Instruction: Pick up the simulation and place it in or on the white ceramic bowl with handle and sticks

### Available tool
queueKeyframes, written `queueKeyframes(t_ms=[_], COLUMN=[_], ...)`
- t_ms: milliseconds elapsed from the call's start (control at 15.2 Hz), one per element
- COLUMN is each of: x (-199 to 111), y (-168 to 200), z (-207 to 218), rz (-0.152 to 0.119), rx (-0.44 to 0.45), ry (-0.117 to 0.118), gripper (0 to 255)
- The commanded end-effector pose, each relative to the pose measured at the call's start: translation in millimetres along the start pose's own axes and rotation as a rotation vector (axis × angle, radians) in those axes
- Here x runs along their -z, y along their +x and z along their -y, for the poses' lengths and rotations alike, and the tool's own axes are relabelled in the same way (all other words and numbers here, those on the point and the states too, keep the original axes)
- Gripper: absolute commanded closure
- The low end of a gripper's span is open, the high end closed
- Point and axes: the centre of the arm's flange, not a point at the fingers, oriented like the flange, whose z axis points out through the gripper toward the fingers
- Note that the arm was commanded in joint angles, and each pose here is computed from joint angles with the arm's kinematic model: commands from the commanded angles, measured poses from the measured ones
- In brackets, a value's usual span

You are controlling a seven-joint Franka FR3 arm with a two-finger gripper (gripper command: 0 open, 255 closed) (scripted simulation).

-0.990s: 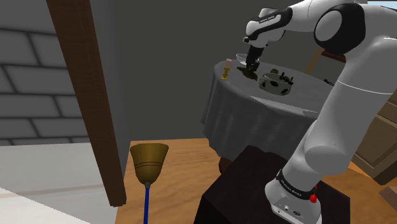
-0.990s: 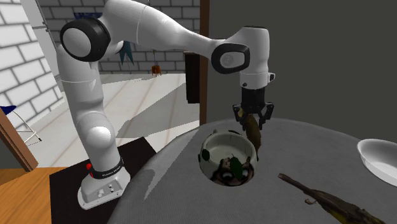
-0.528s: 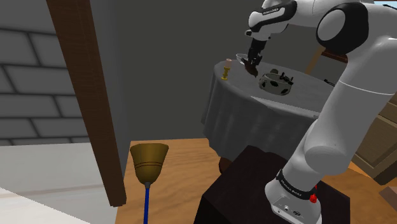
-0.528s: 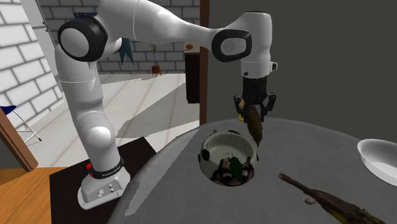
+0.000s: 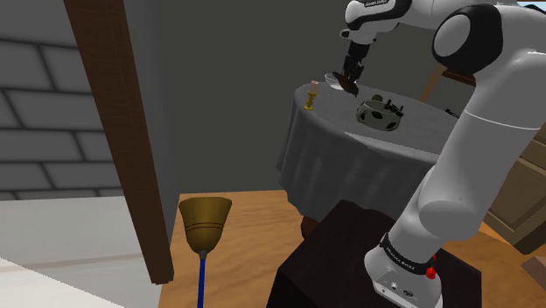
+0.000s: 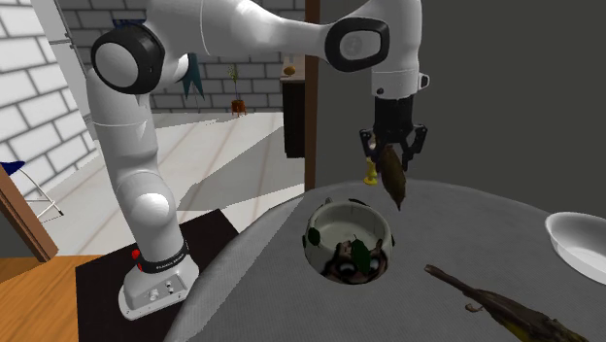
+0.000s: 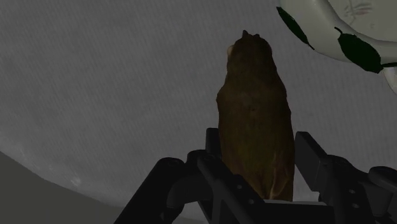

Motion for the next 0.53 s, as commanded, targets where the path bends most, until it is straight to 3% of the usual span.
queueKeyframes(t_ms=[0,462], x=[11.1,47.7], y=[-1.2,-3.6], z=[0.2,-4.3], rz=[0.0,0.0], rx=[0.0,0.0], ry=[0.0,0.0], gripper=[255,255])
